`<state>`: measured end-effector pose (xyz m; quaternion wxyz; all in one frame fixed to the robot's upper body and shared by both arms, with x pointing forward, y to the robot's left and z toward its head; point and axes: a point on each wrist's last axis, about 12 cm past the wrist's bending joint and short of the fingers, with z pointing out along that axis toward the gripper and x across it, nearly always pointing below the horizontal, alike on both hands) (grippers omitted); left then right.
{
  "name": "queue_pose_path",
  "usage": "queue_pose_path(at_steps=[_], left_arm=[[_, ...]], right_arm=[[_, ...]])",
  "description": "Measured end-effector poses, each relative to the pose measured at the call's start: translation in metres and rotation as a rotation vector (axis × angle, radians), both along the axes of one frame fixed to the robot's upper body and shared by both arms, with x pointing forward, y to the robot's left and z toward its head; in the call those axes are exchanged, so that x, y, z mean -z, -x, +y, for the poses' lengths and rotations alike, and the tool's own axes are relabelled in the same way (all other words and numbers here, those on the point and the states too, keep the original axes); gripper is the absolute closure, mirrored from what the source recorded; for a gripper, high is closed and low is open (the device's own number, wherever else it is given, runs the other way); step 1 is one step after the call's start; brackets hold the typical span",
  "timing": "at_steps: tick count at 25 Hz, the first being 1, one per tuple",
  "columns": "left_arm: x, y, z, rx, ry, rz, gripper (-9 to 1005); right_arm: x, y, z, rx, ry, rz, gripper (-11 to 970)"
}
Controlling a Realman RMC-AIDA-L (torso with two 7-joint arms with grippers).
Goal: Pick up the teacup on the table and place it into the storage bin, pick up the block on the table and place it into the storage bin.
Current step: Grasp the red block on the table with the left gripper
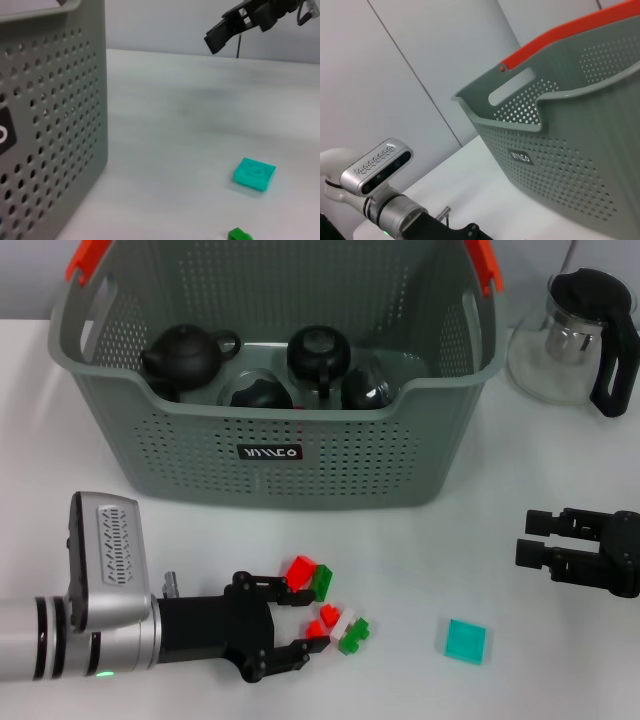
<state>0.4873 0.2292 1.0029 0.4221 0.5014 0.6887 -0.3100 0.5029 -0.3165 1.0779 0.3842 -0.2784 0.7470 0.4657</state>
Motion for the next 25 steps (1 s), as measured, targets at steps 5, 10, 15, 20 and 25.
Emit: queue_pose_path(at_steps=[5,10,15,20,25], left_arm=[[-0.0001,0.0019,-0.0014,0.012,0.008,0.003,523],[0.0007,0.0025,-0.0032,0.017,0.008,0.001,531],[0.0013,0.0019,-0.0032,0.017,0.000,0.001,548],[0.0018,0.0013,-0.0043,0.019,-0.005,0.001,586],[0.0010,0.0007,-0.0048,0.022,-0.005,0.013,637]], right_arm=[[0.0000,0.0000,0.0000,0.000,-0.001,0.001,273],[-0.0005,-0.0008,0.0005,-0.001,-0.001,0.000,275],[-0.0006,-0.0009,0.0006,-0.002,-0.001,0.000,276],[-0.0008,-0.0012,0.0007,-0.002,-0.001,0.000,276],[-0.0014,-0.0022,0.0014,-0.003,-0.003,0.003,275]])
